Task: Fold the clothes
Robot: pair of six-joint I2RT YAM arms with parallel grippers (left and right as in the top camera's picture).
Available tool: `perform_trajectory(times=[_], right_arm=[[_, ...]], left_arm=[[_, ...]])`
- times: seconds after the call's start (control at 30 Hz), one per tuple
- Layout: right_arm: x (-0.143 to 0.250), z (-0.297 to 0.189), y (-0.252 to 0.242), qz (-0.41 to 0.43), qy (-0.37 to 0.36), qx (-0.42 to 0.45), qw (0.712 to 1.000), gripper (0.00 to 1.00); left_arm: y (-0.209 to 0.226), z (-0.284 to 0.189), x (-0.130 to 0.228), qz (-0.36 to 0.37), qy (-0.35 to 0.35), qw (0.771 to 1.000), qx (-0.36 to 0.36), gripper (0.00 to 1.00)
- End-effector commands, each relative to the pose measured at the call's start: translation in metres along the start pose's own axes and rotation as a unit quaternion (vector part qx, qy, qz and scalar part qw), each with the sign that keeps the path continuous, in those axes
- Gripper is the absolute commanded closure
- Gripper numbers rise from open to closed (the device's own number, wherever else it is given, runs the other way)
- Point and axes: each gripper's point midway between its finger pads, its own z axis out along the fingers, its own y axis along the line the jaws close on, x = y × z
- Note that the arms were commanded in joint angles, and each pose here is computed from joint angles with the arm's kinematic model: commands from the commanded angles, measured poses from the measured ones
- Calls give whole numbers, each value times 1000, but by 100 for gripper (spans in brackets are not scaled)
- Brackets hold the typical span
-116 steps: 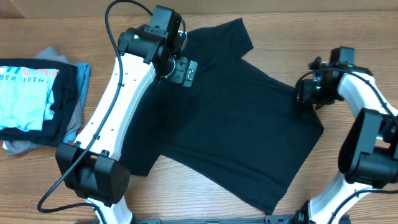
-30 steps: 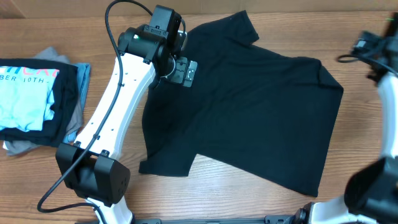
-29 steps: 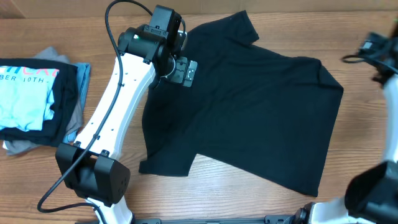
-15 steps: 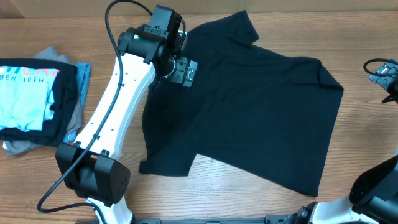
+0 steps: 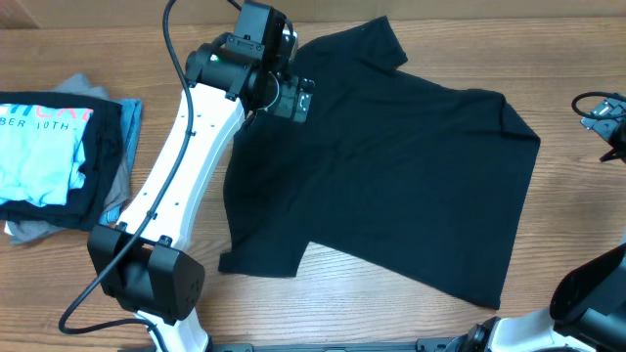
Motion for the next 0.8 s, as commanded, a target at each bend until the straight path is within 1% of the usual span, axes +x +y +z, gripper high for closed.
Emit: perform_trajectory(times=[0.0,0.03,0.07,0.1,0.17,0.2,0.23,0.33,0.4,0.53,0.67,0.77], right_arm=[[-3,-3,0,8,-5,-4,1000,0],[-3,-3,0,8,-5,-4,1000,0],[-3,-3,0,8,-5,-4,1000,0],[-3,-3,0,8,-5,-4,1000,0],[-3,-3,0,8,-5,-4,1000,0],[-2,-3,0,8,-5,-4,1000,0],[-3,-3,0,8,-5,-4,1000,0],[-3,-3,0,8,-5,-4,1000,0],[-2,-3,0,8,-5,-4,1000,0],[-2,-3,0,8,-5,-4,1000,0],[-2,-3,0,8,-5,-4,1000,0],[-3,-3,0,8,-5,-4,1000,0]], left_arm=[[2,2,-13,15,-27,1000,-1,43],[2,2,-18,20,-36,999,-2,59],[2,4,-24,23,-49,999,-4,71],[3,6,-29,23,-59,998,-8,80],[7,12,-40,22,-78,996,-20,89],[10,16,-45,21,-88,996,-28,91],[13,21,-50,20,-95,995,-37,96],[22,42,-62,17,-111,992,-61,96],[23,64,-67,22,-115,991,-62,96],[25,121,-73,37,-121,990,-59,94],[18,180,-71,65,-127,989,-30,92],[21,205,-71,64,-138,988,-29,90]])
